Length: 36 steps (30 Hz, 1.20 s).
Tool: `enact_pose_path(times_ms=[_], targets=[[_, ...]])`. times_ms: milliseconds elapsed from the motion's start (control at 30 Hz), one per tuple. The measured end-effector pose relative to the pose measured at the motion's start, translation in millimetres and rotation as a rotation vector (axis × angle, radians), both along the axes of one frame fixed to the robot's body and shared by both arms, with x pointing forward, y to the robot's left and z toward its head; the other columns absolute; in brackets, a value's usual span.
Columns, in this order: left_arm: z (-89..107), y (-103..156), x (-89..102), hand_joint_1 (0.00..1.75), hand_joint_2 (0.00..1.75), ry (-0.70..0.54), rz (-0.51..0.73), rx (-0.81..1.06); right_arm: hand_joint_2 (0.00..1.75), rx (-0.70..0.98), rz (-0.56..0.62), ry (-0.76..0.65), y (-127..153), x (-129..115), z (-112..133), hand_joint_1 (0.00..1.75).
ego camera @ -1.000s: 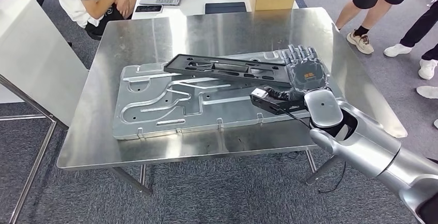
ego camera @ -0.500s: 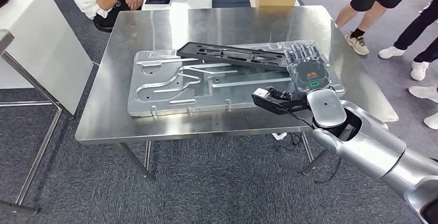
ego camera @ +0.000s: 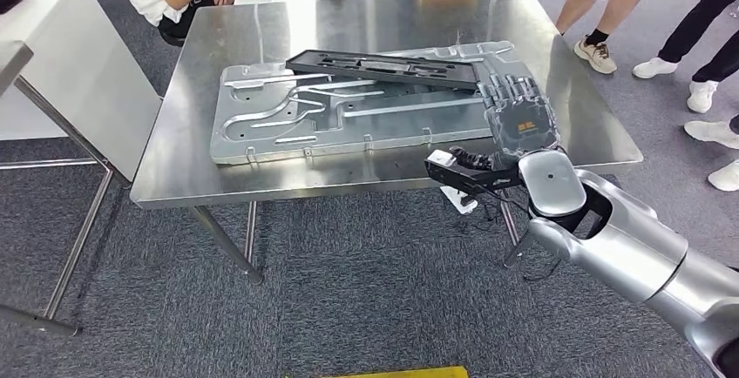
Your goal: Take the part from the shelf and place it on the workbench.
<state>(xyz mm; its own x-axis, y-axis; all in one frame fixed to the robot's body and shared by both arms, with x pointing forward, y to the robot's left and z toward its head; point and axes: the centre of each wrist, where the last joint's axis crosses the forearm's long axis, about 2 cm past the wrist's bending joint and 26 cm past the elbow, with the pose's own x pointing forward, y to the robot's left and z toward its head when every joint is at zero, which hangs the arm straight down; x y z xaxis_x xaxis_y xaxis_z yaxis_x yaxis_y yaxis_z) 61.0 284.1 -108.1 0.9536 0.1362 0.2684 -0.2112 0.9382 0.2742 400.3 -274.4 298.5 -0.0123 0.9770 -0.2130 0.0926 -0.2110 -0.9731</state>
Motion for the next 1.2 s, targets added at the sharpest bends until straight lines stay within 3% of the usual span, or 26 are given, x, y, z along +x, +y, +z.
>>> enact_pose_path(times_ms=[1200], targets=[[0.1, -0.4, 0.6, 0.00, 0.00, 0.004, 0.004, -0.003, 0.00, -0.003, 0.003, 0.002, -1.0, -2.0, -0.5, 0.00]])
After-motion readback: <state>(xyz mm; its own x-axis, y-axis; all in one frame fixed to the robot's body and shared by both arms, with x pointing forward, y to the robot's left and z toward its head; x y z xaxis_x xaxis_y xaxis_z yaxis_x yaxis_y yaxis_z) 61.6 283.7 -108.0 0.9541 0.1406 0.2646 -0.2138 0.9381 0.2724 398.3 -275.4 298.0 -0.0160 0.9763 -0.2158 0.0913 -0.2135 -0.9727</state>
